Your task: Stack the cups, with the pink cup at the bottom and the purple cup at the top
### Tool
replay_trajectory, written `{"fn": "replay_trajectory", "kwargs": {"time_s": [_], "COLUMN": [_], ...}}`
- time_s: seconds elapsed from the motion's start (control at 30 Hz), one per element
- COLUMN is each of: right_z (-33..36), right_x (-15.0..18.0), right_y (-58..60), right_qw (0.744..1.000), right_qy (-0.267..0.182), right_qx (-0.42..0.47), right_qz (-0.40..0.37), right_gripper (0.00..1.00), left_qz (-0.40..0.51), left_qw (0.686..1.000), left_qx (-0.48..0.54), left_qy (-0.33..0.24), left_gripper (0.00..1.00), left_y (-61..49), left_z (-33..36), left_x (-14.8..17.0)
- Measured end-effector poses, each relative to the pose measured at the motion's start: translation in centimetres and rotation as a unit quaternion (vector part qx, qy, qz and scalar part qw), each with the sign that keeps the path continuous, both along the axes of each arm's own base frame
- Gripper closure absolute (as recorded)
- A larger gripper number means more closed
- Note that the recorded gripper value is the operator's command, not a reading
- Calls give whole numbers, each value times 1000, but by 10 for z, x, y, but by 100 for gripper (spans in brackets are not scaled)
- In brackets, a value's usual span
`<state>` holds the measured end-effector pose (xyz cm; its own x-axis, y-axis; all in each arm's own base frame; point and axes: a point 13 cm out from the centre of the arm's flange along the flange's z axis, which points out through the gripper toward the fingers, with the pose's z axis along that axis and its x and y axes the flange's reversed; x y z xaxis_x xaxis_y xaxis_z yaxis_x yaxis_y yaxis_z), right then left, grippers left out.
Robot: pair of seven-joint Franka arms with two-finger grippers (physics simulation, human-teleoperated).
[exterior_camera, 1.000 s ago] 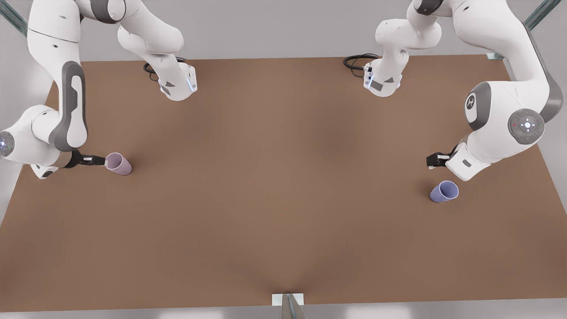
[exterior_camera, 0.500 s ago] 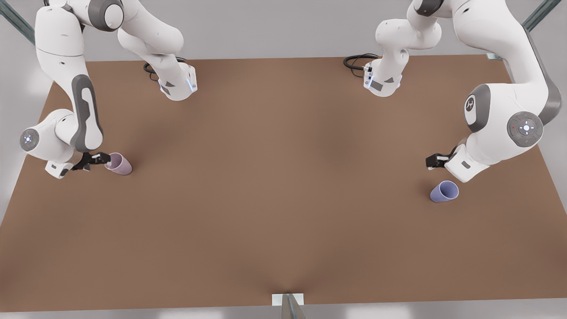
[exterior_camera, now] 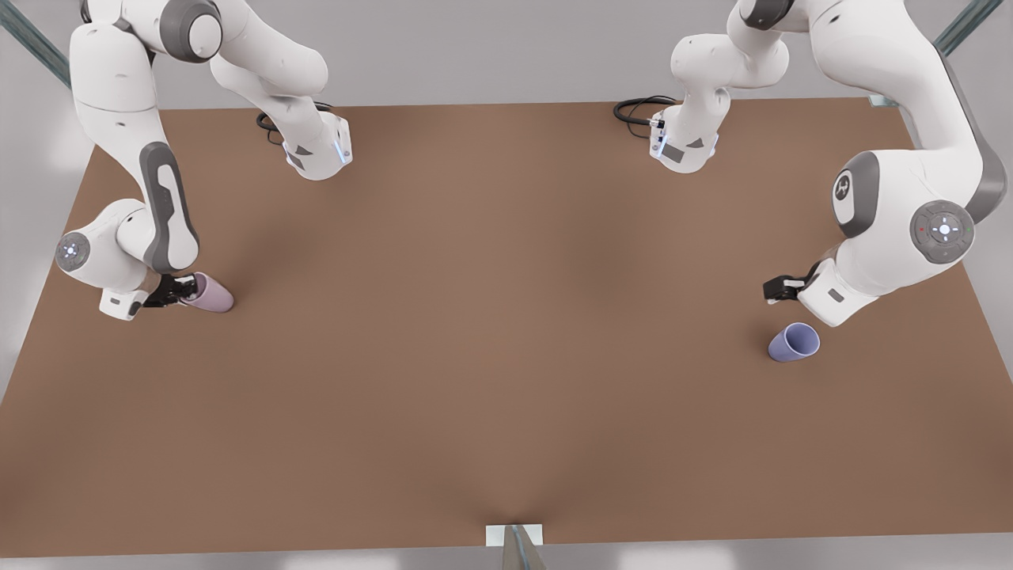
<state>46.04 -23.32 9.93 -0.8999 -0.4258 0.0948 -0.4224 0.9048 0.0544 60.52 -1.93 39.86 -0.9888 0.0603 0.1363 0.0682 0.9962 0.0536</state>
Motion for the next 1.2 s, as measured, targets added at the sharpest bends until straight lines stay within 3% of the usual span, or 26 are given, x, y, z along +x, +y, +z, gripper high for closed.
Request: {"fn": "replay_trajectory", "kwargs": {"time_s": [0.17, 0.27, 0.4, 0.5, 0.6, 0.77, 0.9, 1.0, 1.13, 1.17, 1.2], "right_z": [13, 57, 141, 162, 149, 100, 53, 35, 25, 23, 21], "right_x": [11, 48, 119, 120, 126, 152, 129, 119, 117, 117, 117], "right_y": [12, 71, 262, 446, 600, 745, 781, 788, 791, 791, 790], "right_qw": [1000, 996, 977, 960, 957, 978, 993, 998, 996, 994, 992], "right_qy": [-11, -41, -77, -69, -60, -76, -54, -43, -38, -37, -36], "right_qx": [3, 9, 31, 62, 89, 79, 59, 47, 40, 39, 37], "right_qz": [27, 82, 198, 264, 268, 176, 82, 11, -76, -95, -113], "right_gripper": [79, 79, 79, 79, 79, 79, 79, 79, 79, 67, 46], "left_qz": [0, 0, 2, 8, 22, 38, 39, 35, 26, 22, 18], "left_qw": [1000, 1000, 1000, 1000, 1000, 999, 999, 999, 1000, 1000, 1000], "left_qx": [0, 0, 0, 1, -4, -3, -9, -15, -15, -14, -14], "left_qy": [-1, -2, -3, 0, 10, 17, 7, 16, -5, -11, -15], "left_gripper": [0, 0, 0, 0, 0, 0, 0, 0, 0, 0, 0], "left_y": [0, 0, 3, 9, 24, 63, 85, 92, 104, 107, 109], "left_z": [1, 1, -2, -13, -45, -111, -155, -202, -233, -237, -241], "left_x": [0, 1, 4, 7, 18, 27, 39, 19, 18, 19, 18]}}
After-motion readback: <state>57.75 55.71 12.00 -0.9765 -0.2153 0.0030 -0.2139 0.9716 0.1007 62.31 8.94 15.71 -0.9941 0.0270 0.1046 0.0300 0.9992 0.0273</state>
